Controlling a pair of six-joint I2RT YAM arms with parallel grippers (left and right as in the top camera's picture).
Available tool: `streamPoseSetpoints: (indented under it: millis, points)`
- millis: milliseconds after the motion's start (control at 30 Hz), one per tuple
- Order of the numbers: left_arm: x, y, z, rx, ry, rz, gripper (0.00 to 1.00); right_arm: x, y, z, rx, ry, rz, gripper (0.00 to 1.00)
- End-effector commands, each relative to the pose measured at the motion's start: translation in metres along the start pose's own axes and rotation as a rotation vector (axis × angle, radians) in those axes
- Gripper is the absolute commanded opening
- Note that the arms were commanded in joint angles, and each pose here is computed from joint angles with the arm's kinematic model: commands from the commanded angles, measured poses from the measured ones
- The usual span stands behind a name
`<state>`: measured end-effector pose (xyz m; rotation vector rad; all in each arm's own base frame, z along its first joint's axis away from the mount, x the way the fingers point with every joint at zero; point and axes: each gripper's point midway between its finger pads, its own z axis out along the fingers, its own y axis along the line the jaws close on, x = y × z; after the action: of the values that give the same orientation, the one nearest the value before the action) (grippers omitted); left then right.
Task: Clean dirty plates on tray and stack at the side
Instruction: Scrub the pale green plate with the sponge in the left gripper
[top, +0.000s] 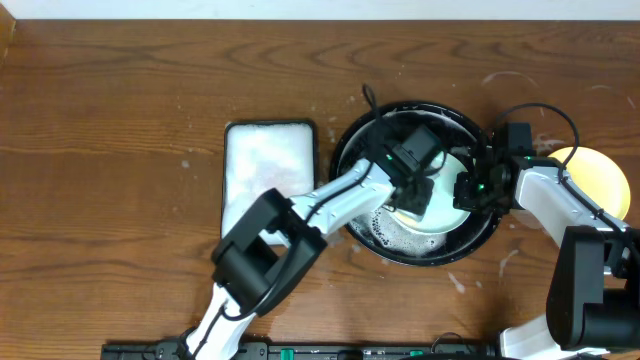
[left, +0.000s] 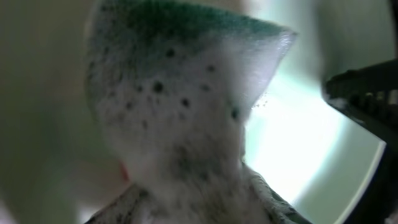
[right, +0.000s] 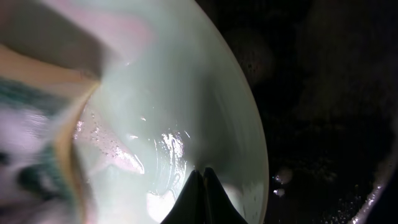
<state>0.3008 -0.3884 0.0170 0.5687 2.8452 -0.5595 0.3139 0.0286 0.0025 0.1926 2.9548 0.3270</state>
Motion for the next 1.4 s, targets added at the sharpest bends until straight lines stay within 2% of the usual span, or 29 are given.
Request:
streamPoseSetpoints:
  millis: [0, 33, 67, 267, 400, 500, 600, 700, 800, 933, 1033, 1200, 1367]
  points:
    - [0.013, 0.013, 0.027, -0.063, 0.048, 0.025, 0.21, 0.012, 0.002, 0.008, -0.004, 0.045, 0.005, 0.01]
    - [0.016, 0.015, 0.03, -0.068, 0.06, 0.018, 0.11, 0.012, 0.002, 0.008, -0.004, 0.047, 0.005, 0.01]
    - [0.019, 0.015, 0.031, -0.063, 0.071, 0.014, 0.08, 0.013, 0.002, 0.008, -0.003, 0.049, 0.006, 0.01]
    - [0.021, -0.02, 0.027, 0.114, 0.117, -0.054, 0.08, 0.014, 0.002, 0.008, -0.003, 0.052, 0.007, 0.01]
    - [0.018, -0.017, 0.027, 0.123, 0.117, -0.101, 0.07, 0.014, 0.002, 0.008, -0.003, 0.052, 0.007, 0.01]
    - [0.008, 0.004, 0.024, 0.084, 0.096, -0.137, 0.07, 0.015, 0.005, 0.008, -0.02, 0.059, 0.008, 0.01]
    - [-0.004, 0.051, 0.02, -0.05, 0.061, -0.189, 0.07, 0.016, 0.005, 0.008, -0.02, 0.061, 0.009, 0.01]
    - [-0.016, 0.09, 0.011, -0.148, 0.029, -0.155, 0.07, 0.016, 0.005, 0.008, -0.02, 0.061, 0.009, 0.01]
    - [-0.029, 0.1, 0.002, -0.183, -0.004, -0.164, 0.08, 0.016, 0.005, 0.008, -0.02, 0.061, 0.009, 0.01]
    - [-0.04, 0.088, 0.0, -0.161, -0.044, -0.16, 0.08, 0.016, 0.005, 0.008, -0.02, 0.061, 0.008, 0.01]
    - [-0.036, 0.073, 0.006, -0.141, -0.046, -0.22, 0.08, 0.016, 0.005, 0.008, -0.02, 0.061, 0.009, 0.01]
    - [-0.021, 0.012, 0.02, 0.046, 0.014, -0.245, 0.07, 0.016, 0.005, 0.008, -0.02, 0.061, 0.009, 0.01]
    - [-0.001, -0.027, 0.022, 0.158, 0.104, -0.3, 0.07, 0.016, 0.005, 0.008, -0.02, 0.062, 0.009, 0.01]
